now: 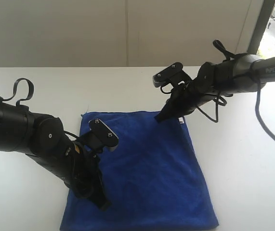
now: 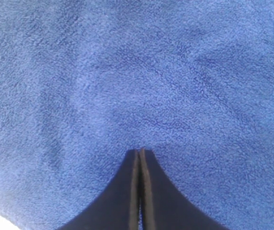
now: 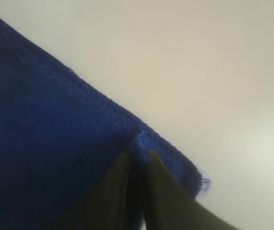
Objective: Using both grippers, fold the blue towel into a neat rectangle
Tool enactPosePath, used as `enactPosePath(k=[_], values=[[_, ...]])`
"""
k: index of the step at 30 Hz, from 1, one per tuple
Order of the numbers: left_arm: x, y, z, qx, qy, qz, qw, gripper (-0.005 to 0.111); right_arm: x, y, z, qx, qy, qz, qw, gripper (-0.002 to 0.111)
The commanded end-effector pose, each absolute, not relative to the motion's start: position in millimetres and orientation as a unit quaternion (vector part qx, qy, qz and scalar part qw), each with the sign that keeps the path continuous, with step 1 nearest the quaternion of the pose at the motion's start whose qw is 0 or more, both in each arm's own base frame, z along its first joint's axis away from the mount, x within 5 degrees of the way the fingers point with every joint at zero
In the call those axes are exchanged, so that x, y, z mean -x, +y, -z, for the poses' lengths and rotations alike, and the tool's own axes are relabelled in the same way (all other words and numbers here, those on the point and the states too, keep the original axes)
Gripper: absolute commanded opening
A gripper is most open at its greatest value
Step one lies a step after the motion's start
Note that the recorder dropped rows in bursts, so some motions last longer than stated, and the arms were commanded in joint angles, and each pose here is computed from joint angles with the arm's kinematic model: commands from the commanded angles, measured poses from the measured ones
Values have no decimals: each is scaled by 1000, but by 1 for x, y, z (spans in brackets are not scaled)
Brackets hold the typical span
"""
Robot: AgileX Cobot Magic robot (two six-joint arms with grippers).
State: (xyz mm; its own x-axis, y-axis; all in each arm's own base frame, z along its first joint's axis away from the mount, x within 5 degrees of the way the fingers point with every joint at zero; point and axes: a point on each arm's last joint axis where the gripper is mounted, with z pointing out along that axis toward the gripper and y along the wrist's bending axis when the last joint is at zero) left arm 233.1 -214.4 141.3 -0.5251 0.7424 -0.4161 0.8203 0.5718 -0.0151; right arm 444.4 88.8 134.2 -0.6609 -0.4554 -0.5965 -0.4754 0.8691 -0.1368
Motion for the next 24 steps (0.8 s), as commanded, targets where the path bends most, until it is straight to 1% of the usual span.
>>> enactPosePath(k=[1,6,12,15,17,18,20,21,24], values=[[-231,-213,-131,-447,874,105,161,0,-450,74,-138,241,909,-3,339,9],[-231,-213,-131,-447,874,105,161,0,-451,70,-135,240,910,3,338,9],[-231,-213,-131,-447,874,105,161,0,-452,69,-117,244,914,5,325,10],[-230,-213,-131,-447,874,105,159,0,-453,69,-117,244,911,9,332,17],[-230,-213,-131,-447,874,105,159,0,-455,69,-118,244,908,14,340,25],[-230,-213,-131,-447,874,105,159,0,-456,68,-118,246,906,17,345,31],[-230,-213,-131,-447,874,105,159,0,-457,68,-119,247,903,21,351,40],[-230,-213,-131,-448,874,105,159,0,-457,68,-120,247,901,24,355,43],[-230,-213,-131,-449,873,104,159,0,-459,66,-121,249,896,32,366,44]])
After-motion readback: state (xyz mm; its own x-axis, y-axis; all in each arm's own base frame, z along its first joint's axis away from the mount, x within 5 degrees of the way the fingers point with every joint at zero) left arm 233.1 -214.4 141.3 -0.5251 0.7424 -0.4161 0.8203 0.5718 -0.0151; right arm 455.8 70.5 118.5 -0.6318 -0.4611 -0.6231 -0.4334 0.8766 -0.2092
